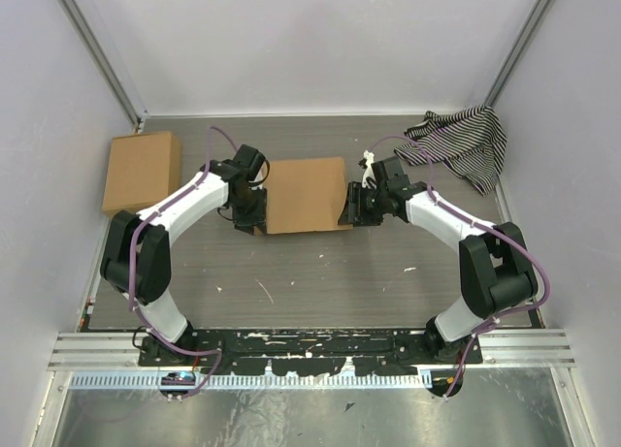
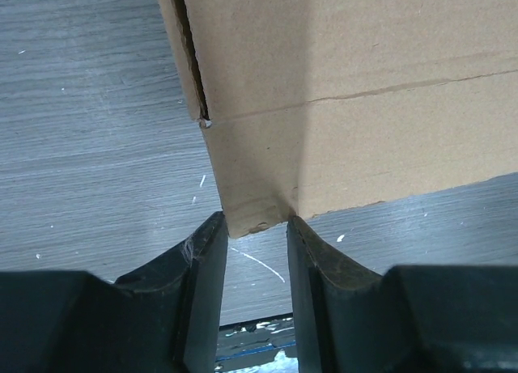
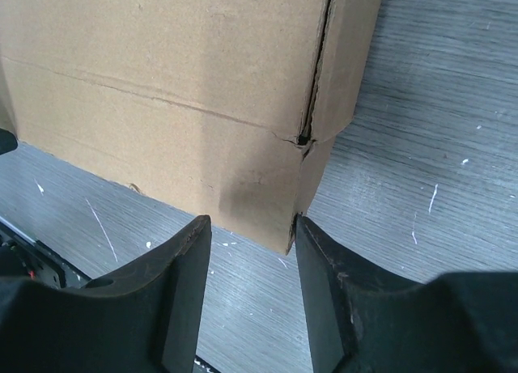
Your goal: Fold the paper box
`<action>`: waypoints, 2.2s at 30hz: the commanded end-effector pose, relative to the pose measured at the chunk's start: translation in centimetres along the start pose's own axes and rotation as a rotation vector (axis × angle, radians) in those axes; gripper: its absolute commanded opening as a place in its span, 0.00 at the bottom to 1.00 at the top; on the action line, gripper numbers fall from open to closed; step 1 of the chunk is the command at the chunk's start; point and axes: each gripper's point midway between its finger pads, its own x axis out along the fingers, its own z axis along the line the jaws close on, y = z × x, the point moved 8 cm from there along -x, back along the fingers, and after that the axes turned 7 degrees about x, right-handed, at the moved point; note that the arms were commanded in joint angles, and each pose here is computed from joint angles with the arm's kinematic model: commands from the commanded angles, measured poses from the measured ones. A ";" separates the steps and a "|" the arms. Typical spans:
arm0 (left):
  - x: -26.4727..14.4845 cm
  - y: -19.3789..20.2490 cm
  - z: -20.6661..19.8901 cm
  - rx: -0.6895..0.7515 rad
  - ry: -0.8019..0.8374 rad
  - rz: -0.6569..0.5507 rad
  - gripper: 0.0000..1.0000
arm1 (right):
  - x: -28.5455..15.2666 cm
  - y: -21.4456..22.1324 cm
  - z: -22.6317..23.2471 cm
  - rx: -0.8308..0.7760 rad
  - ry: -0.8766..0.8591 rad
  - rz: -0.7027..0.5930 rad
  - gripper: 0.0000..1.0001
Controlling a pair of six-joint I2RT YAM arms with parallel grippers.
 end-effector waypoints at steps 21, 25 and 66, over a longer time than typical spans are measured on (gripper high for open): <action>1.2 -1.0 -0.4 -0.008 0.046 -0.060 0.40 | 0.8 -1.0 0.5 -0.030 -0.033 -0.054 0.51; 1.7 -1.0 -0.2 -0.011 0.035 -0.074 0.38 | 1.4 -0.8 0.0 -0.029 -0.023 -0.059 0.50; 3.4 -13.7 -4.1 -0.015 0.178 -0.439 0.56 | 10.3 3.6 12.1 -0.281 -0.247 -0.319 0.01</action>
